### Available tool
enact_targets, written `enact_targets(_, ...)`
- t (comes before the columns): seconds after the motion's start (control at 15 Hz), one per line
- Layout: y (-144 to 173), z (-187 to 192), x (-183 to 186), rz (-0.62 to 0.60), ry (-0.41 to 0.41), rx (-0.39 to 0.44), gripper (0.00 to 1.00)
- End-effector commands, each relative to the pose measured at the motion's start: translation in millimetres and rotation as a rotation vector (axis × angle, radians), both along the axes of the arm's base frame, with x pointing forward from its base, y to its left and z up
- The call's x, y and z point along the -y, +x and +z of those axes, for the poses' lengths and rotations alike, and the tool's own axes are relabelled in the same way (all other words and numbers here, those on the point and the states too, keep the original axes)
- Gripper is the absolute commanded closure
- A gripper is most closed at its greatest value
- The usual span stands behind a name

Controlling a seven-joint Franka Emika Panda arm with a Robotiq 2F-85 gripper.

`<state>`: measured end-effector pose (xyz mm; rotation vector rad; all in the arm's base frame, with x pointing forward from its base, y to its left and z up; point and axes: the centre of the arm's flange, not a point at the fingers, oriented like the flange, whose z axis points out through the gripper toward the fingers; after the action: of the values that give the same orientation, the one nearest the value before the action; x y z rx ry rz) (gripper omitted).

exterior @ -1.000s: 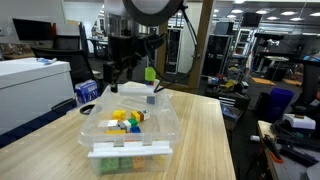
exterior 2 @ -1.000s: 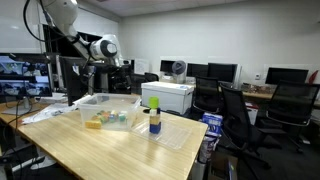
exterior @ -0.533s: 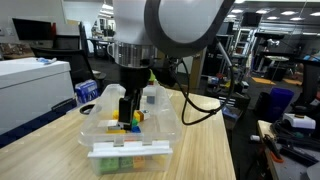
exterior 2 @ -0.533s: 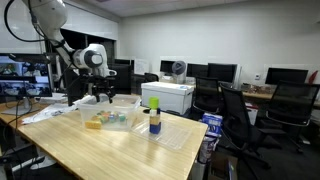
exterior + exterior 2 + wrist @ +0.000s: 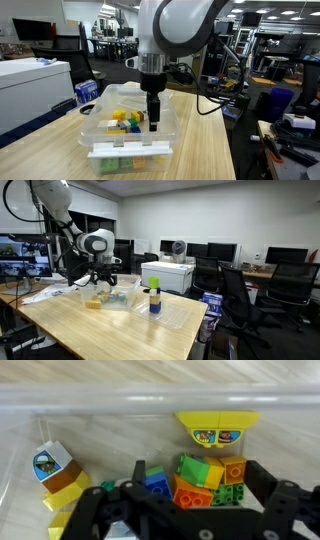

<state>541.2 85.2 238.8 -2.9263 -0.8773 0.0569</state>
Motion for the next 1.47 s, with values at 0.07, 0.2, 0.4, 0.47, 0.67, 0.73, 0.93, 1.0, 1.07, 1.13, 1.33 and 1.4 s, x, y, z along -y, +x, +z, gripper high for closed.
enact_targets(0.07,-12.0,-7.3,25.6,0.089,0.022,-0.072,0.00)
enact_targets(0.2,-15.6,-9.3,27.9,0.129,0.032,-0.111,0.00)
enact_targets(0.4,-21.0,-15.0,22.6,0.202,0.052,-0.172,0.00)
enact_targets(0.47,-23.2,-16.8,18.6,0.229,0.052,-0.183,0.00)
enact_targets(0.67,-22.5,-29.0,-0.2,0.267,0.039,-0.180,0.00)
enact_targets(0.73,-22.0,-32.3,-7.8,0.261,0.036,-0.172,0.00)
enact_targets(0.93,-21.9,-43.7,-23.3,0.261,0.022,-0.144,0.00)
enact_targets(1.0,-21.3,-47.1,-26.4,0.261,0.019,-0.131,0.00)
enact_targets(1.07,-20.4,-52.2,-28.5,0.261,0.012,-0.115,0.00)
enact_targets(1.13,-19.8,-57.5,-30.3,0.263,0.011,-0.111,0.00)
enact_targets(1.33,-21.1,-74.6,-34.8,0.249,-0.016,-0.116,0.00)
enact_targets(1.4,-21.4,-80.6,-35.2,0.239,-0.038,-0.123,0.00)
